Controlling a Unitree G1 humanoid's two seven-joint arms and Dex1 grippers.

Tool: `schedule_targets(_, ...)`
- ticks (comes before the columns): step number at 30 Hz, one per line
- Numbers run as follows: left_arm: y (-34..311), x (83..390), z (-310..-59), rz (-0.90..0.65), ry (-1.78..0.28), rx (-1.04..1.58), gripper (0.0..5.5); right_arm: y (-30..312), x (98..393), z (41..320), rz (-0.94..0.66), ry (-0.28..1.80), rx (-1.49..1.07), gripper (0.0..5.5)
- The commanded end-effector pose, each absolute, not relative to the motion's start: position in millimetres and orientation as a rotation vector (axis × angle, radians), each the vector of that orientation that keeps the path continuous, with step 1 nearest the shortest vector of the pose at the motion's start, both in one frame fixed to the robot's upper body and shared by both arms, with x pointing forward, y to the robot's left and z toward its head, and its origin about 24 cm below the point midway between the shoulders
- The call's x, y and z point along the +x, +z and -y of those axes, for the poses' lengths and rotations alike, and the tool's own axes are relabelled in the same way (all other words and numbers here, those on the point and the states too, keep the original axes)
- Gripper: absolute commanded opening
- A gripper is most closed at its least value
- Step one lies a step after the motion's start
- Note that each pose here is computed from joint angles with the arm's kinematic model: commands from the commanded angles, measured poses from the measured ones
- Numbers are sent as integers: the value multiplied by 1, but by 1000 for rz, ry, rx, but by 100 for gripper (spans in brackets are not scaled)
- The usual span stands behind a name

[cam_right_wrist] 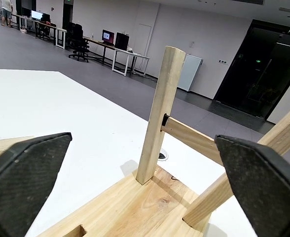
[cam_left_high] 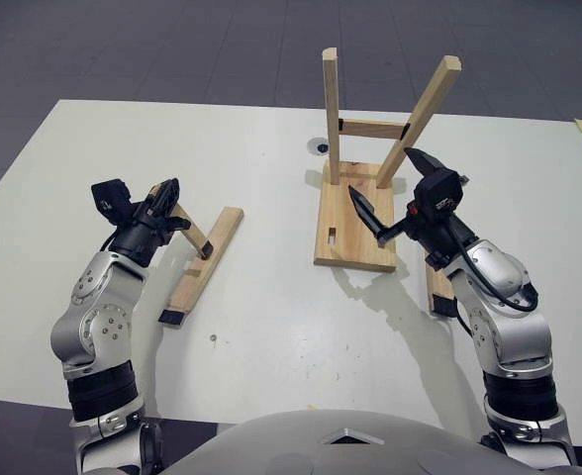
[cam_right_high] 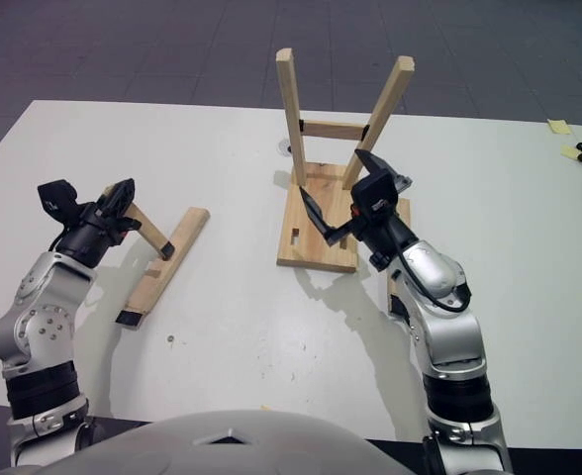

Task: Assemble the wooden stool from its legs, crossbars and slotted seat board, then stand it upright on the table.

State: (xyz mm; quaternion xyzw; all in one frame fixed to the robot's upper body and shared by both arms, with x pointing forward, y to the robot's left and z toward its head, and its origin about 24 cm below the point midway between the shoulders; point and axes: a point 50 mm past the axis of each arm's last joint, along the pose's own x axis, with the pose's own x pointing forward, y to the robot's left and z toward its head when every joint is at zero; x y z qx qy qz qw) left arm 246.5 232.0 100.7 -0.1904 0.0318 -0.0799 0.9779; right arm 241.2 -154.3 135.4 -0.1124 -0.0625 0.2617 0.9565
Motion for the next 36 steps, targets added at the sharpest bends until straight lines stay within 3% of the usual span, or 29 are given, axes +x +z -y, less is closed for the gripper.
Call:
schedule_targets(1, 101, 247, -236, -68, -159, -361, 42, 135, 241, 155, 119, 536, -232, 540)
schedule_targets(15, 83, 257, -227, -72, -208, -291, 42, 136, 242, 149, 130, 564, -223, 540)
schedule_targets(27, 8, 191, -220, -267, -225, -127, 42, 142, 243, 153, 138, 573, -241, 540)
schedule_targets(36, -6, 189, -218, -315, -241, -119, 42, 146, 246, 152, 157, 569, -253, 540)
